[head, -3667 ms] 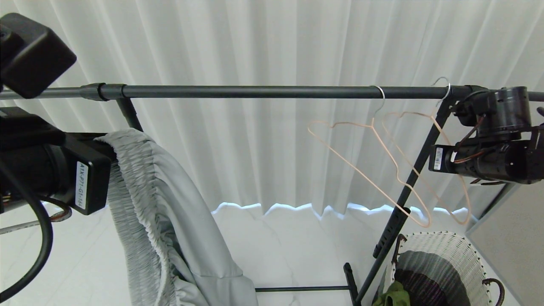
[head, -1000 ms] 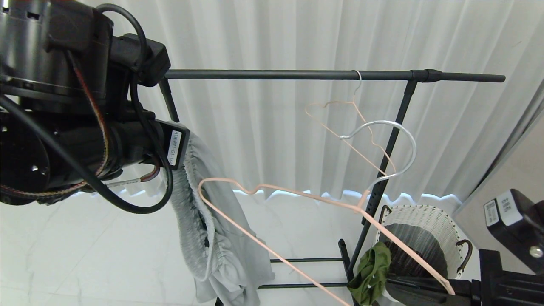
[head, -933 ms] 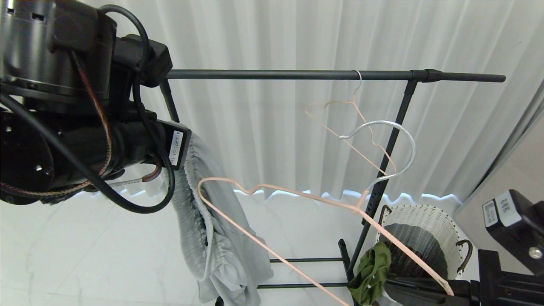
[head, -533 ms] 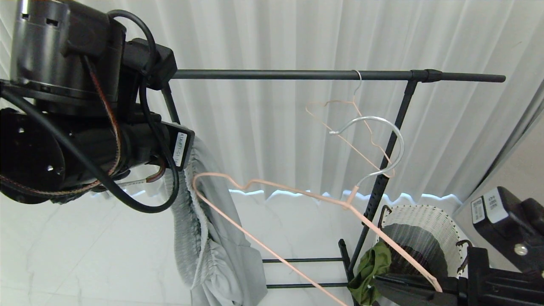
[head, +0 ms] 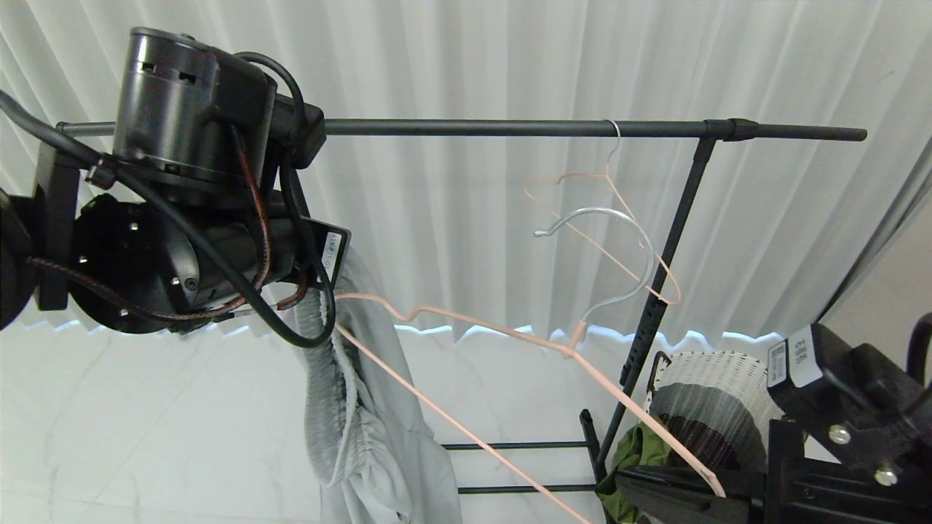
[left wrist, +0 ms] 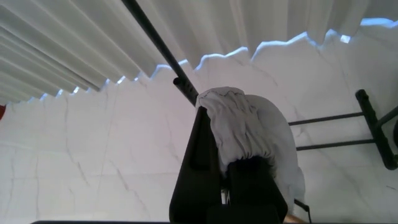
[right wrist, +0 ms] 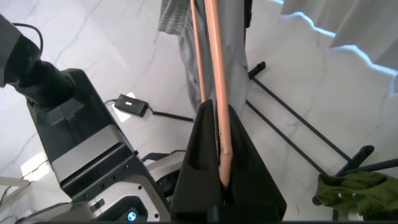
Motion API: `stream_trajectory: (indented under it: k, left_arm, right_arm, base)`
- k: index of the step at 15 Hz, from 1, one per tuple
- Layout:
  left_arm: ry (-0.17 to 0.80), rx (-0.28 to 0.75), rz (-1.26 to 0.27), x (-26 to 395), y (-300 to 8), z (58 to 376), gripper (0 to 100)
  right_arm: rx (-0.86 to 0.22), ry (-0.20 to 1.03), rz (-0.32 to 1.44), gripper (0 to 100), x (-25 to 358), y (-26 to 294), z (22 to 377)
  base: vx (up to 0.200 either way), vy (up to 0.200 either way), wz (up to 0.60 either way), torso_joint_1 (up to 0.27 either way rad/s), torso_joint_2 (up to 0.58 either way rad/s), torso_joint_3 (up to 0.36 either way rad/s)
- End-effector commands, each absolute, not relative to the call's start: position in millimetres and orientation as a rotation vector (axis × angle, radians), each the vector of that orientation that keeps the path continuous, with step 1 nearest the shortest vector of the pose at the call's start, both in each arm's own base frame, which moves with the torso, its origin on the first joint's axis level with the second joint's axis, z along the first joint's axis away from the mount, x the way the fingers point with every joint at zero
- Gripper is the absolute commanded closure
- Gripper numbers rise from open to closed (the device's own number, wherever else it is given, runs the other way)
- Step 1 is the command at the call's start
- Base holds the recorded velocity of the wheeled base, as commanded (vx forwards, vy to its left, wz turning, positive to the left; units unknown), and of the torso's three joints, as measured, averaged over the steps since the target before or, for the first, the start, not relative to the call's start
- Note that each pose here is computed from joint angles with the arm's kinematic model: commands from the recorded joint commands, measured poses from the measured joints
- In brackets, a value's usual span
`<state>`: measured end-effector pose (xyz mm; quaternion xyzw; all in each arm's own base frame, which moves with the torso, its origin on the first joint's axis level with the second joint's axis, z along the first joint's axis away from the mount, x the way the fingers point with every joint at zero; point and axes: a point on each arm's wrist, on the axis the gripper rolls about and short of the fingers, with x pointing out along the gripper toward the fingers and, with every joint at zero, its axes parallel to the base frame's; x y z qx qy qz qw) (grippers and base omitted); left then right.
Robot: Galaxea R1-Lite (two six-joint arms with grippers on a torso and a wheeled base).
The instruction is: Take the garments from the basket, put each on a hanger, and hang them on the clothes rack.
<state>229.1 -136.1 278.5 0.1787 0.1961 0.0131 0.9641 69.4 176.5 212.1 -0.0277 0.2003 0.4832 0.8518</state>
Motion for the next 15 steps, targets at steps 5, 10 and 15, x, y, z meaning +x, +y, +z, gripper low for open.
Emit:
stream_trajectory:
  k: [5,10,15]
  left_arm:
    - [0.405,0.363,0.04,231.8,-134.0,276.6,100]
    - [0.426,0.372,0.101,239.6,-128.4,270.5,100]
    - [0.412,0.372,0.101,235.2,-129.3,274.3,100]
  right_arm:
    - [-0.072,0.439,1.025,100,70.4,182.4,208.4]
    - [-0.086,0.445,1.051,100,66.3,187.3,206.7]
    - [-0.111,0.467,1.041,100,66.9,193.1,200.0]
  base:
    - [0.0,0.0,0.0,0.0,0.0,0.0]
    - [0.0,0.0,0.0,0.0,0.0,0.0]
    - [0.0,0.0,0.0,0.0,0.0,0.0]
